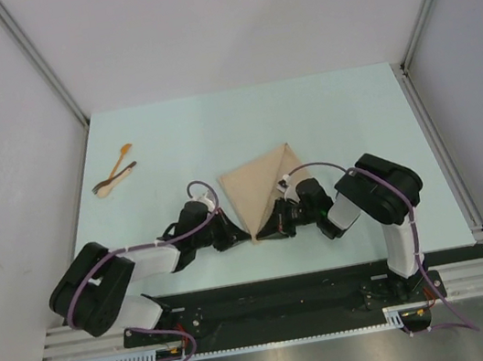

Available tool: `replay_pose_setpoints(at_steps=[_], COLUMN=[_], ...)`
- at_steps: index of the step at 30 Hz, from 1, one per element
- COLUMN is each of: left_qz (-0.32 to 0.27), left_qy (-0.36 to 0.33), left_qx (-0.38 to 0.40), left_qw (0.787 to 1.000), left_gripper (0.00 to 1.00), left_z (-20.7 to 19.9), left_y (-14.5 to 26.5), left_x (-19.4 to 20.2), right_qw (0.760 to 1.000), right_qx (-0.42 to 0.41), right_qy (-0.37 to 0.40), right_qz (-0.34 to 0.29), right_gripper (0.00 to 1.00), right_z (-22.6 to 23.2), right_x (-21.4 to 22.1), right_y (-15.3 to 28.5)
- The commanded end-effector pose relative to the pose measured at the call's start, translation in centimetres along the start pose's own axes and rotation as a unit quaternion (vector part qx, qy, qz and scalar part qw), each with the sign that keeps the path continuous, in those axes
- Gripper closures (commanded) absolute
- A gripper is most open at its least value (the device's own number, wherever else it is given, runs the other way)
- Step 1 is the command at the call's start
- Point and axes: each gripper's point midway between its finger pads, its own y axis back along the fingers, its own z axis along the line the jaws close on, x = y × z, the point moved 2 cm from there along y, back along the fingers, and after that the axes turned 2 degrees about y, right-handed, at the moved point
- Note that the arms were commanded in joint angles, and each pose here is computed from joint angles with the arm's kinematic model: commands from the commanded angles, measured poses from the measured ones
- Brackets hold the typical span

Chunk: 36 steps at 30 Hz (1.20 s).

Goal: Fold the napkin into a case and place the utensils inside
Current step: Smooth out the upper triangle-folded napkin at the center of the board.

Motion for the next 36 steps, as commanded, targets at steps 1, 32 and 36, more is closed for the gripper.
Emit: replay_pose_setpoints(at_steps=[1, 32, 36], left_qz=[-0.013, -0.028, -0.061], left_qy=[-0.012, -0.029, -0.049], left_qx=[0.008, -0.046, -0.044], left_qw=[1.000, 0.998, 0.996], left_gripper=[0.99, 0.98, 0.88], left_z=[-1.2, -0.2, -2.0], left_y=[1.3, 1.9, 2.8], left_x=[-0.2, 0.2, -1.8], right_qw=[1.000, 0.999, 0.999], right_qx=[-0.008, -0.021, 0.014], right_qy=[0.015, 0.020, 0.030], right_qz=[-0.012, -0.016, -0.028], right_gripper=[1.00, 1.00, 1.00], right_z=[0.8, 1.4, 1.2], right_x=[-0.1, -0.9, -3.2], right_y=[1.0, 1.6, 3.2])
